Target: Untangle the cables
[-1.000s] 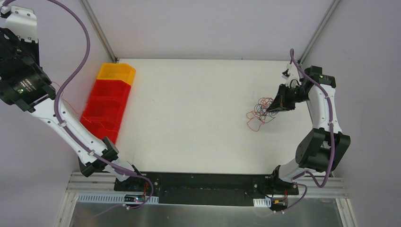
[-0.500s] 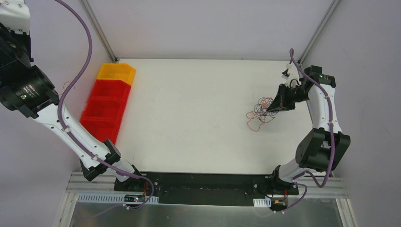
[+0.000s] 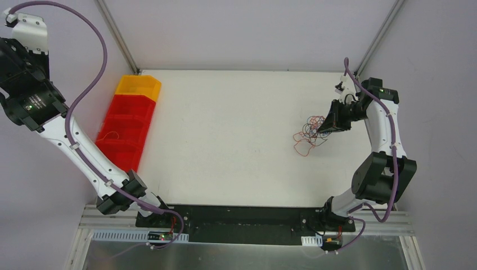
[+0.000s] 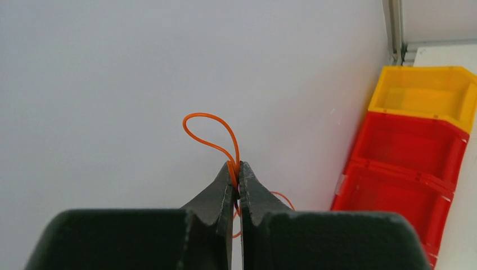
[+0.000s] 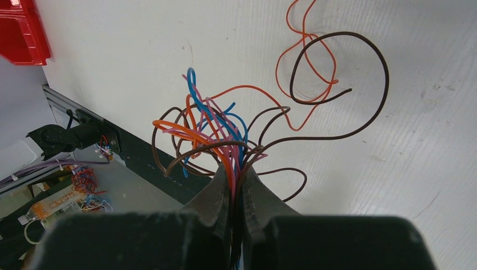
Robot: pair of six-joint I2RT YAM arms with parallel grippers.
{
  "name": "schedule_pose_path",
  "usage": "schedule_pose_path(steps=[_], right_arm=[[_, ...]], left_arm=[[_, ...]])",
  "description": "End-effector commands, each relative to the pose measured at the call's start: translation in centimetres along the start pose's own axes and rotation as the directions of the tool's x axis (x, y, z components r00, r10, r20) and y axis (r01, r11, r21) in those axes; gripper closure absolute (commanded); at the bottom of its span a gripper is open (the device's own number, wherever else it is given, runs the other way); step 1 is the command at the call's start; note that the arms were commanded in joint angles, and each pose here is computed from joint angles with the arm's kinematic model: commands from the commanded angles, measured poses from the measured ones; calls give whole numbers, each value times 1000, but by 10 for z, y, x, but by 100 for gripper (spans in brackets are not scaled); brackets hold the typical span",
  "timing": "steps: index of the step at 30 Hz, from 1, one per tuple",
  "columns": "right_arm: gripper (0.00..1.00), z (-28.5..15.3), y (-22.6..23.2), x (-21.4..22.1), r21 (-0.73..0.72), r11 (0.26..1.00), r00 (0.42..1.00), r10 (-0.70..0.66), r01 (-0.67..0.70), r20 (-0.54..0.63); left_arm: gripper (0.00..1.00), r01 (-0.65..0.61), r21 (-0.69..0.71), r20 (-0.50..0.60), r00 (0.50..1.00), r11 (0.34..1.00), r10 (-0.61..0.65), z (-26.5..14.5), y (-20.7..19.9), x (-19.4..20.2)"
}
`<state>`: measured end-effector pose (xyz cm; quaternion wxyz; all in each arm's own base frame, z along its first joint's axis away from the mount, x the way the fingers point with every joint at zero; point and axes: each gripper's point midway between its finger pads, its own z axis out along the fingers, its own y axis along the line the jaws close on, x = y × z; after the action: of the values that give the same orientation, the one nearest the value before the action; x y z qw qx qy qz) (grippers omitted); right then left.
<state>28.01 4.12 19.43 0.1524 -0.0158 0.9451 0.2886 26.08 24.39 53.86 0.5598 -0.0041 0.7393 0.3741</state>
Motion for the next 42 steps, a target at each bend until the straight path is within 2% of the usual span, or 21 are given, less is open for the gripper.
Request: schedule_pose_path(steps=[1, 11, 17, 19, 24, 31, 35, 42], right_arm=[[100, -6, 5, 3, 7, 999, 999, -35, 35, 0], [100, -8, 5, 3, 14, 999, 999, -44, 44, 4], [100, -6, 3, 9, 17, 999, 999, -46, 46, -6], [100, -6, 2, 10, 22, 999, 999, -50, 50, -8], [100, -4, 3, 10, 13, 999, 999, -40, 40, -14], [100, -4, 2, 12, 16, 999, 999, -35, 36, -18], [100, -2, 1, 15, 14, 999, 999, -34, 34, -24], [100, -1, 0, 17, 15, 999, 999, -30, 30, -30]], left_arm=[[100, -27, 7, -15, 1000, 1000, 27, -6, -5, 13], [100, -25, 101, -80, 996, 995, 33, -4, -37, 50], [100, -21, 256, -145, 988, 966, 60, -24, -95, 106], [100, -5, 286, -205, 976, 958, 66, -29, -113, 136], [100, 48, 307, -321, 945, 951, 55, -35, -137, 184], [100, 260, 252, -454, 882, 932, -123, -9, -146, 218], [100, 315, 259, -474, 865, 913, -164, -2, -159, 232], [100, 305, 285, -472, 870, 909, -144, -6, -196, 281]])
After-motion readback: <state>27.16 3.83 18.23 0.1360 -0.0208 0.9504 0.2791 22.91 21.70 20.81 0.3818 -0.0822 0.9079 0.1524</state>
